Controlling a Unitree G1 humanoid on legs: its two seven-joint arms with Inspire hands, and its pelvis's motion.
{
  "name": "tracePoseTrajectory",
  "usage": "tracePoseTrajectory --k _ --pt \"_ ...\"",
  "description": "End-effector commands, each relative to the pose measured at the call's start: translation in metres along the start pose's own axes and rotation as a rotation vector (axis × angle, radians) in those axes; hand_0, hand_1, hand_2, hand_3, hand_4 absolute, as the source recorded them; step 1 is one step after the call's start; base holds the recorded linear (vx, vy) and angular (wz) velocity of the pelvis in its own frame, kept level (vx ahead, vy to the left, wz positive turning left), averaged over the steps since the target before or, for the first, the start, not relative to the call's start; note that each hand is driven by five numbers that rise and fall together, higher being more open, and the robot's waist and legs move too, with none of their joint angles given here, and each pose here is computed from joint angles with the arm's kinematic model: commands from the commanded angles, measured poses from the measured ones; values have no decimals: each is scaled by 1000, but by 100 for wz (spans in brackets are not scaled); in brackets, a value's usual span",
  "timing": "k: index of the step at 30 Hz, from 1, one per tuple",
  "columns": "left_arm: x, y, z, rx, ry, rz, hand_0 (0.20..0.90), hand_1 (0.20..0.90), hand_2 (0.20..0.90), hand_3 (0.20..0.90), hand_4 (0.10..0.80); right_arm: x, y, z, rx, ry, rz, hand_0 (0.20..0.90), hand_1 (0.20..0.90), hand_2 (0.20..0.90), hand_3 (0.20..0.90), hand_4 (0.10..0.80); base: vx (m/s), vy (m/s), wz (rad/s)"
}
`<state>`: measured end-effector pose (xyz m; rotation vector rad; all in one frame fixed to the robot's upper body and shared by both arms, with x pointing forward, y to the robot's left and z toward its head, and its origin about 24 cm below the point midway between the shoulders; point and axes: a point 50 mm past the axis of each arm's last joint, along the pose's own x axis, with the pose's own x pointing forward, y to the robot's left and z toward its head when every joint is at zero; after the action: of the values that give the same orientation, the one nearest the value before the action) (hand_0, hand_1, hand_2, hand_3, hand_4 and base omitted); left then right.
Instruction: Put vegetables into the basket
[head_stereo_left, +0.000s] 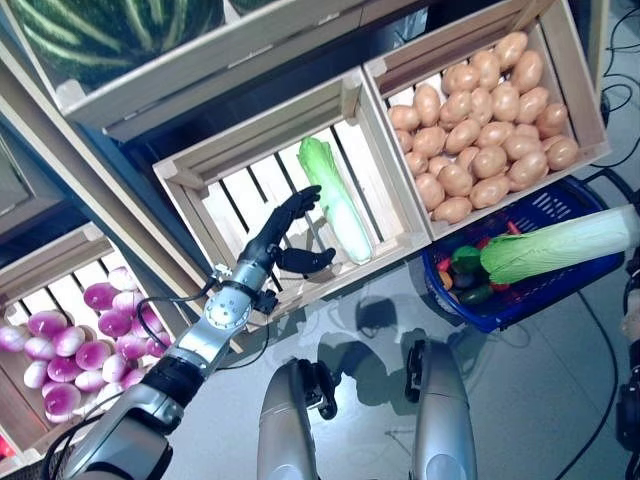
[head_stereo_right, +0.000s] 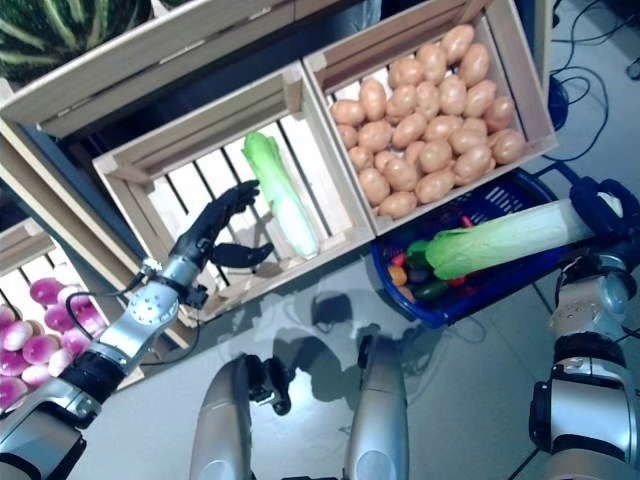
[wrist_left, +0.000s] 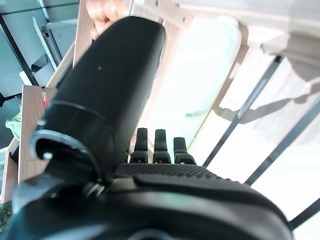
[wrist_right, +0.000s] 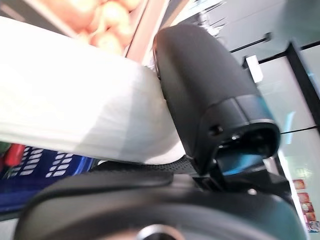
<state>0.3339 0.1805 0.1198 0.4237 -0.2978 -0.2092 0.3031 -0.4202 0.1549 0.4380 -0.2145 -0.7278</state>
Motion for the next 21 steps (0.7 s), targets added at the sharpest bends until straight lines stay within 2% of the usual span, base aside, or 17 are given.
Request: tracePoseTrajectory --k 1,2,3,4,14,17,21 --pt "17 21 55 -30 -259 61 900 900 900 900 800 8 11 47 -41 -146 40 300 300 300 300 400 -26 -23 14" --pt "18 22 57 -32 -265 64 900 900 900 900 800 9 15 46 -49 -134 51 300 300 300 300 400 -20 -20 10" --pt "19 24 58 -29 -273 70 900 900 900 900 800 9 19 46 -50 -128 59 822 822 822 822 748 -13 -13 6" --pt "22 25 62 -26 -284 68 900 900 900 900 800 10 27 45 -12 -118 105 900 900 900 900 800 -5 -9 5" --pt "32 29 80 50 -350 94 900 900 900 900 800 12 35 35 -105 -40 95 900 900 900 900 800 -6 -6 3" --pt "34 35 86 185 -378 138 900 900 900 900 800 12 34 33 -89 -19 119 900 900 900 900 800 11 -19 2" --pt "39 54 102 530 -448 251 900 900 900 900 800 12 23 29 -141 23 74 900 900 900 900 800 25 -27 2"
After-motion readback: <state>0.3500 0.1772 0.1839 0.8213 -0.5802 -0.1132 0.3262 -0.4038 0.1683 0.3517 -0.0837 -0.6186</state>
